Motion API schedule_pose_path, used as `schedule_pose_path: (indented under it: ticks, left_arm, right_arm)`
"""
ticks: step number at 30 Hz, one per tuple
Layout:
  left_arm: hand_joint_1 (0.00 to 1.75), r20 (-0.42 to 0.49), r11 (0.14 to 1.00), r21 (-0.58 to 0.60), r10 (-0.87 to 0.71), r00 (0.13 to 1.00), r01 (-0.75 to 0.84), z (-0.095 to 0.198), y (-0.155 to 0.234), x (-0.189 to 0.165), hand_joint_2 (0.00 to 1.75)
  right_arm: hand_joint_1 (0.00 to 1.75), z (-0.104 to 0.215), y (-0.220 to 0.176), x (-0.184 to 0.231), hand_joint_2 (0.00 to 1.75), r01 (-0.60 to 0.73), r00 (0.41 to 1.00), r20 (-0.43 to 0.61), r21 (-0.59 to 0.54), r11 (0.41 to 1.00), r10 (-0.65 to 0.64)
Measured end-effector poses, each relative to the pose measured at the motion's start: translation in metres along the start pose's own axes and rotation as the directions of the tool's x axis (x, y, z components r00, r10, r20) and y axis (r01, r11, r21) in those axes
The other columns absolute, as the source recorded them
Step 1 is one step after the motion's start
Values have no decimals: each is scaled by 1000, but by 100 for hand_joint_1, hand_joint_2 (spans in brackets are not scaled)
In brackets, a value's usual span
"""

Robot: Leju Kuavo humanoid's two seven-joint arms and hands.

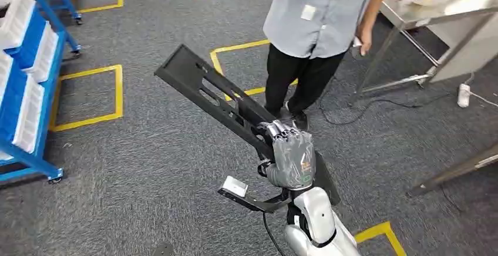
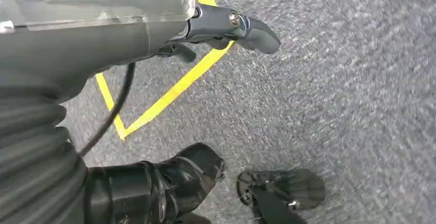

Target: Take the parts from the cabinet and place them on the table.

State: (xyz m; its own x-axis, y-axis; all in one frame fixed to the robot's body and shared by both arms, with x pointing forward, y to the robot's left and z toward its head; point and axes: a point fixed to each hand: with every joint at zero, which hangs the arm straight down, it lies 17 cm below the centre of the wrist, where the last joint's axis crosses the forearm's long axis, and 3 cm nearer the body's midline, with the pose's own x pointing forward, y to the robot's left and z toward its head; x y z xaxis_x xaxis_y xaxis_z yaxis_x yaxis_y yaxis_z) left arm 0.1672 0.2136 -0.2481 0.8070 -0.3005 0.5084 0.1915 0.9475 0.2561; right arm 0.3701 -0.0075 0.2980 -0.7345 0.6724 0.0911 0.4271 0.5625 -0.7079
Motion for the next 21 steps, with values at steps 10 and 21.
schedule_pose_path:
  ticks: [10, 21]
  left_arm:
    - [0, 7, 1000, -9, 2, 1000, -2, 0, -2, 3, 175]
    - [0, 6, 1000, -13, 1, 1000, -1, 0, -3, 2, 175]
  right_arm:
    - [175, 1, 3, -1, 175, -1, 1000, -2, 7, 1000, 1]
    - [175, 1, 2, -1, 175, -1, 1000, -1, 6, 1000, 1]
